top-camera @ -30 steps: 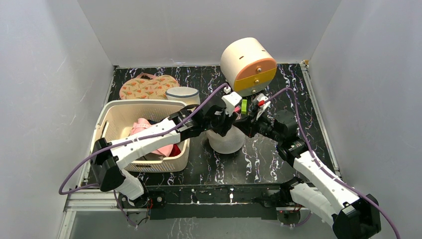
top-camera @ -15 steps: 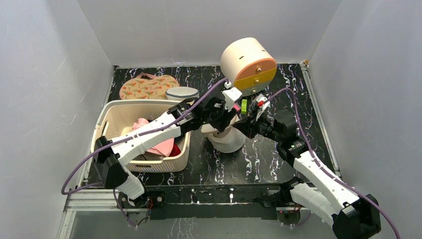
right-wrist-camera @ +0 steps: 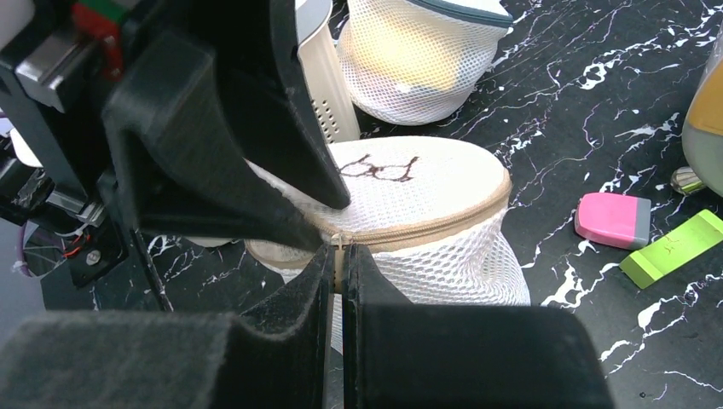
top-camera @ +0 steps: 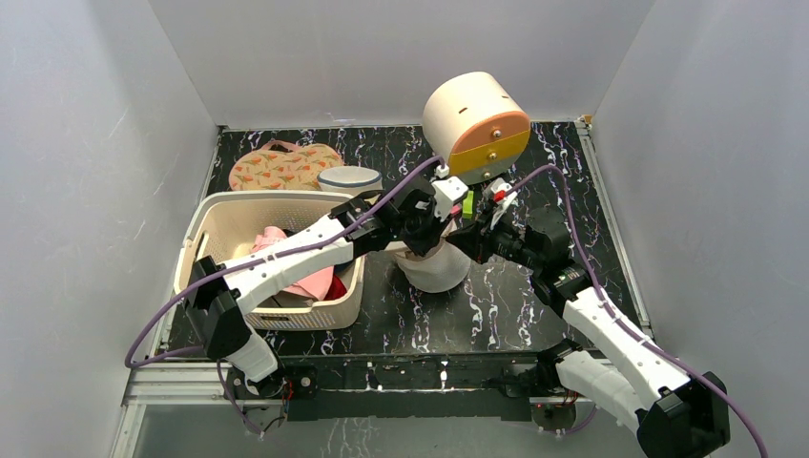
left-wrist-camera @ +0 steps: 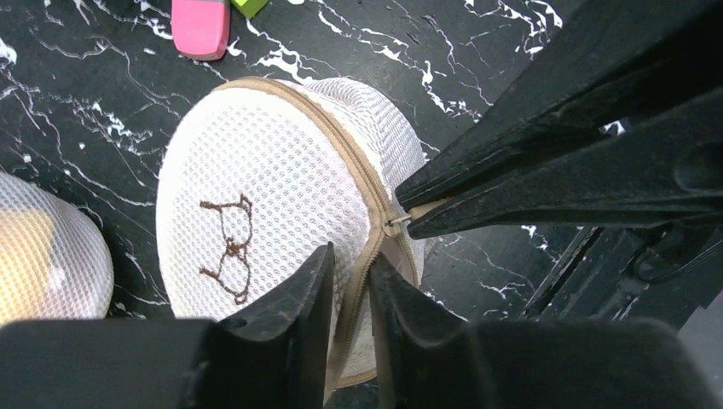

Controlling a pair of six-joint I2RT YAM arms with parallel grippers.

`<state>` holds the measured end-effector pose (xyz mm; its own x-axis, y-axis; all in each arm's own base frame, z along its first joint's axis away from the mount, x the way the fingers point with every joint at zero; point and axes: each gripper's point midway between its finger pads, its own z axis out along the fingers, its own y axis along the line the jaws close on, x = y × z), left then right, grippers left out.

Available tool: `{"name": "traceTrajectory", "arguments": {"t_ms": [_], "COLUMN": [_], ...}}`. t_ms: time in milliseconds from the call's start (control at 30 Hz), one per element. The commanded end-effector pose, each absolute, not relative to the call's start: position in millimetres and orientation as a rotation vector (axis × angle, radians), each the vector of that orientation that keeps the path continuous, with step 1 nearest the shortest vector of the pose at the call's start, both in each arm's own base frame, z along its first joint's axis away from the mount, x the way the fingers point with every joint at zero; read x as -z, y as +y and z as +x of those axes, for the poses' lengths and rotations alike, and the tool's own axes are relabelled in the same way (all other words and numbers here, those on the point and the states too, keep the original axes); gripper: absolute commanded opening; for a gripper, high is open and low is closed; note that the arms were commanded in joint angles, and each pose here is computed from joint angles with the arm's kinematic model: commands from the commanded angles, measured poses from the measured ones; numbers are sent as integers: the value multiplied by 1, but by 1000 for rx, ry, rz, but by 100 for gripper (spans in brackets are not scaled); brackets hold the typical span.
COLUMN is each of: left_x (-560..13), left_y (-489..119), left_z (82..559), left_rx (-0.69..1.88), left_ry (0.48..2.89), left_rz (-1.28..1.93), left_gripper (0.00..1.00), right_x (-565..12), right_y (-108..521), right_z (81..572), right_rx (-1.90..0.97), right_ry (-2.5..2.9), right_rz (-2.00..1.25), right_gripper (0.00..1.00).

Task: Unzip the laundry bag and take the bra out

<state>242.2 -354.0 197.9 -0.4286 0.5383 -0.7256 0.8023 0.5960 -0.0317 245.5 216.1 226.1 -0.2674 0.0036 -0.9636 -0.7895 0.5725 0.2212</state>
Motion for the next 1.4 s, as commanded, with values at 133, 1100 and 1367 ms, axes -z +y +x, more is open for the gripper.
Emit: {"name": "traceTrajectory", "arguments": {"t_ms": [133, 1100, 1367], "left_x": [-209, -238, -225], "left_y": [-354, -331, -348], "left_z": [247, 235, 242], "left_rx": [447, 420, 416], "left_ry": [1988, 1851, 1895], "left_rz": [1211, 1211, 1245], "left_gripper": [0, 43, 50], "right_x": [-255, -234, -248], "right_y": [215, 190, 201], "right_z": [256, 268, 254], "right_rx": [-851, -966, -996], "right_ry": [1635, 1668, 1642], "right_rz": [-611, -599, -626], "right_gripper": [0, 0, 0]}}
